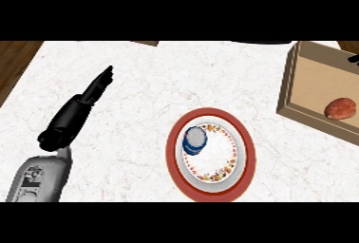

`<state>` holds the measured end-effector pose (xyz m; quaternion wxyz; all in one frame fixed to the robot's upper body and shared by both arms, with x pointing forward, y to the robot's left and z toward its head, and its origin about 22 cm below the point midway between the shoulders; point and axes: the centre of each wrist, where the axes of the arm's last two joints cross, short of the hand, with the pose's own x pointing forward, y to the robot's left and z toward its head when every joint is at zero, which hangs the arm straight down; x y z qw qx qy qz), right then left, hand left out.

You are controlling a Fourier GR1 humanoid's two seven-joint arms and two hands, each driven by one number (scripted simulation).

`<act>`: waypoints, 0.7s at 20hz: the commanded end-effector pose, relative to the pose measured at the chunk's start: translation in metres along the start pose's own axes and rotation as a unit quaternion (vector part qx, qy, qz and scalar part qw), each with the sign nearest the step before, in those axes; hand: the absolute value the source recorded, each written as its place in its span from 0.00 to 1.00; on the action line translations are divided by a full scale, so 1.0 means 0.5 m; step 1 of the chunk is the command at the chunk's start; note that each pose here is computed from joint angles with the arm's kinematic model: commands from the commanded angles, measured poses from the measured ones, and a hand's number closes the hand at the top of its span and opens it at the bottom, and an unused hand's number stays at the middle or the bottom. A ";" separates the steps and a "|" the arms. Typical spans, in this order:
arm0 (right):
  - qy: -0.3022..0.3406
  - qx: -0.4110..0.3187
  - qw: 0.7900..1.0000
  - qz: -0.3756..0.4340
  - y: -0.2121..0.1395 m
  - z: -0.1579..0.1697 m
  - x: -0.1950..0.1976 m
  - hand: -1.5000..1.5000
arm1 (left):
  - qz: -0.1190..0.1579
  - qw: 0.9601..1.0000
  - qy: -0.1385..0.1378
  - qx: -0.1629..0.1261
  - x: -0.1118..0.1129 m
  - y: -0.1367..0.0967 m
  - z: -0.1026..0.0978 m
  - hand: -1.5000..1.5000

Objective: Pick the sweet potato from the plate and place it in the cardboard box

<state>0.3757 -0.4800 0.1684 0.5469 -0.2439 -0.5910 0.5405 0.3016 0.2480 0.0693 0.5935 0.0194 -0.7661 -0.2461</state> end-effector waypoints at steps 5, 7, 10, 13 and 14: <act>-0.123 -0.162 0.917 -0.342 0.021 -0.022 -0.009 0.00 | -0.006 1.000 0.005 0.008 0.001 0.011 0.002 0.50; -0.102 -0.164 0.897 -0.398 0.018 -0.010 -0.018 0.00 | -0.003 1.000 -0.005 0.006 0.007 0.013 -0.006 0.50; -0.068 -0.193 0.871 -0.446 -0.004 0.033 -0.036 0.00 | -0.002 1.000 0.003 0.006 0.001 0.024 0.011 0.50; -0.056 -0.225 0.859 -0.456 -0.021 0.085 -0.058 0.00 | 0.003 1.000 -0.001 -0.001 0.004 0.001 0.002 0.50; -0.053 -0.235 0.855 -0.460 -0.042 0.081 -0.049 0.00 | -0.003 1.000 -0.007 0.000 0.016 -0.002 -0.010 0.50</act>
